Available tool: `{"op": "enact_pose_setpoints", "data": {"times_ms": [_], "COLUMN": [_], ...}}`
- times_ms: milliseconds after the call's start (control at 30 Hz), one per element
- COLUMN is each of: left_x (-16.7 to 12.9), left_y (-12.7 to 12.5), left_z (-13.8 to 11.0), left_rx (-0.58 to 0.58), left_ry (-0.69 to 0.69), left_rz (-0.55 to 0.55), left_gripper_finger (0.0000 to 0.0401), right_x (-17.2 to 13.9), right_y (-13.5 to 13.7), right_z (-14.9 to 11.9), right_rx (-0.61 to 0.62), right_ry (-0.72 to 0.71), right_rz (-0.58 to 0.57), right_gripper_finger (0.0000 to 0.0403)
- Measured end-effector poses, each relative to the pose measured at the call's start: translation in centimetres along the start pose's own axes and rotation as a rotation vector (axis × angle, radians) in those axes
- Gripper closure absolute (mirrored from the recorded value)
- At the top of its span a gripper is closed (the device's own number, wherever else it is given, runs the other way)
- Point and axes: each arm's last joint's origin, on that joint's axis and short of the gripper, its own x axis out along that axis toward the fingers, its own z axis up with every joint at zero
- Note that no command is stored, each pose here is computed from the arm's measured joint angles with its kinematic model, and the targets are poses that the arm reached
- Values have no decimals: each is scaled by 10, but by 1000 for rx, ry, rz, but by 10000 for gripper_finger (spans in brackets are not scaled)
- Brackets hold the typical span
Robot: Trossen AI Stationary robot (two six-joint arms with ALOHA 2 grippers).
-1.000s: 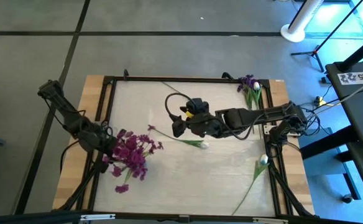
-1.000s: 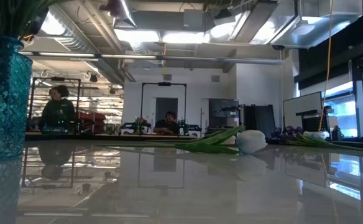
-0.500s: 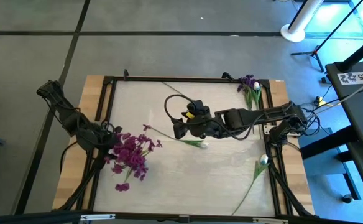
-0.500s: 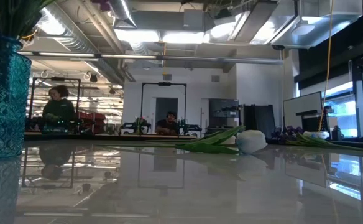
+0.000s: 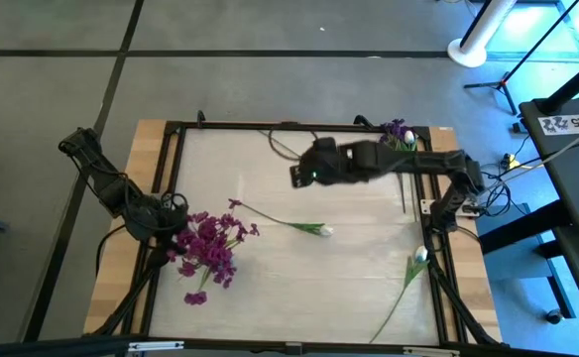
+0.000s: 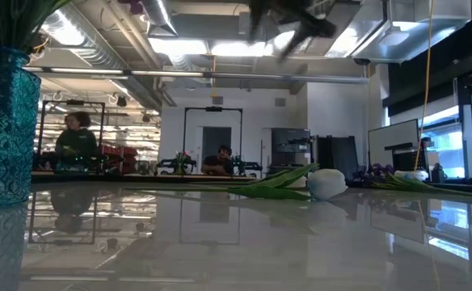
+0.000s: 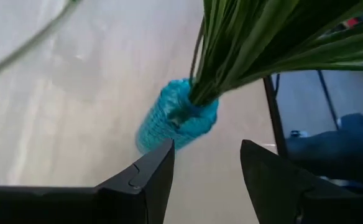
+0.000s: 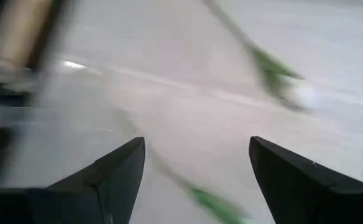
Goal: Sort flowers into vase by color
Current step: Put the dark purple flowers into the blue vase
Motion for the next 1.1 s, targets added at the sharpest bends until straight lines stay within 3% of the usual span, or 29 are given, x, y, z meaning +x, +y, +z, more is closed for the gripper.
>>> {"op": "enact_pose_setpoints", "data": {"times_ms": [167, 233, 433, 633, 933, 1100], "left_x": [-2, -2, -2, -2, -2, -2], "left_y": [0, 1, 1, 1, 3, 4], "left_z": [-3, -5, -4, -4, -2, -1], "left_rx": [-102, -154, -279, -427, -587, -646], "left_ry": [81, 102, 97, 93, -12, -28], "left_rz": [-52, -53, -38, -30, 29, 36], "left_gripper_finger": [222, 222, 222, 222, 222, 222], "right_x": [10, 19, 63, 105, 135, 147], "right_y": [-50, -70, -140, -212, -308, -324], "right_z": [30, 44, 82, 94, 87, 86], "right_rx": [-6, -27, -9, 48, 211, 256], "right_ry": [101, 157, 343, 467, 479, 365], "right_rz": [-353, -442, -543, -573, -693, -706], "right_gripper_finger": [116, 124, 164, 172, 149, 167]}}
